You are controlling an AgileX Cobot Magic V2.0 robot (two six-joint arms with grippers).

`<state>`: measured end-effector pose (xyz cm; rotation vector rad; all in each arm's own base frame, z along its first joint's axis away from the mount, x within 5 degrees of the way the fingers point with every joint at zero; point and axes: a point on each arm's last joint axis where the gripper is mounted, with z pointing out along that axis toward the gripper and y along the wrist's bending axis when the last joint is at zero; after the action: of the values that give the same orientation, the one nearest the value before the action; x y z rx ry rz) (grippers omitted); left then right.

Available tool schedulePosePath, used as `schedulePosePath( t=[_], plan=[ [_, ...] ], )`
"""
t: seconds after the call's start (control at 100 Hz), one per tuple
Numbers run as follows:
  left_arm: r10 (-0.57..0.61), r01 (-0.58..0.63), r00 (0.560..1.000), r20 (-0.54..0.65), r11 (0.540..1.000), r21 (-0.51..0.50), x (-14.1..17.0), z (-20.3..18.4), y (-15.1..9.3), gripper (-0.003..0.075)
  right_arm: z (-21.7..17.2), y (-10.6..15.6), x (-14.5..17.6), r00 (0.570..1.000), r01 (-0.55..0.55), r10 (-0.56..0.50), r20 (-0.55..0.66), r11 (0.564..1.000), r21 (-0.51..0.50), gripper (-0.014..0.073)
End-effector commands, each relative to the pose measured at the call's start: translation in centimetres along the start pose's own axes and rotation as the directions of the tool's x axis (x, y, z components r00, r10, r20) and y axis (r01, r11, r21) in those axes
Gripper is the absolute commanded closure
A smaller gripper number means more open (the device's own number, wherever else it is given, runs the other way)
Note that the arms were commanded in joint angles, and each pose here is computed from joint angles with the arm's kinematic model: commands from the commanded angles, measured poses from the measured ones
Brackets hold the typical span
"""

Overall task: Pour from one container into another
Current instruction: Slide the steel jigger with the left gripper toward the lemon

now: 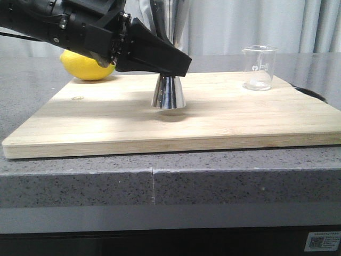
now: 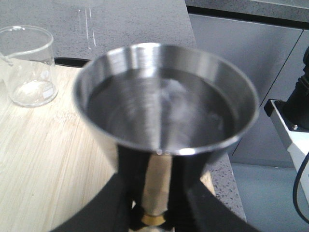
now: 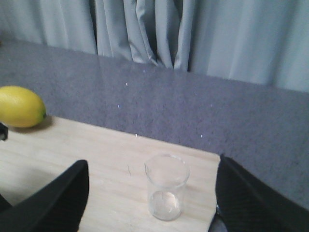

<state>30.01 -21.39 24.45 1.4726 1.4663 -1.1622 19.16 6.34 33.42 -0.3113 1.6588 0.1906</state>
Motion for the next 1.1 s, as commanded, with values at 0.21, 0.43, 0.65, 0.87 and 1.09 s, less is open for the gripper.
schedulePosePath(
  t=[0.21,0.43,0.65,0.87,1.09],
  plan=[
    [0.087,-0.088,0.982,0.165,0.996,0.002,-3.7,-1.4,-0.9,0.0739,-5.6,-0.3,-3.4,0.987,0.009,-0.010,0.159,1.000,0.004,0.0100],
    [0.078,-0.071,0.981,0.179,0.996,-0.046,-3.4,-3.0,0.0,0.0738,-7.1,-0.2,-3.7,0.985,0.010,-0.010,0.170,1.000,-0.002,0.0103],
    [0.071,-0.055,0.980,0.183,0.994,-0.091,-2.9,-4.7,0.9,0.0738,-7.1,-0.2,-3.5,0.989,0.011,-0.010,0.150,1.000,-0.006,0.0103],
    [0.083,-0.058,0.981,0.178,0.988,-0.145,-2.5,-6.0,1.6,0.0738,-7.1,-0.2,-3.5,0.989,0.011,-0.010,0.150,1.000,-0.006,0.0103],
    [0.118,-0.082,0.976,0.181,0.977,-0.196,-2.6,-6.3,2.0,0.0739,-7.1,-0.2,-3.5,0.989,0.011,-0.010,0.150,1.000,-0.006,0.0103]
  ],
)
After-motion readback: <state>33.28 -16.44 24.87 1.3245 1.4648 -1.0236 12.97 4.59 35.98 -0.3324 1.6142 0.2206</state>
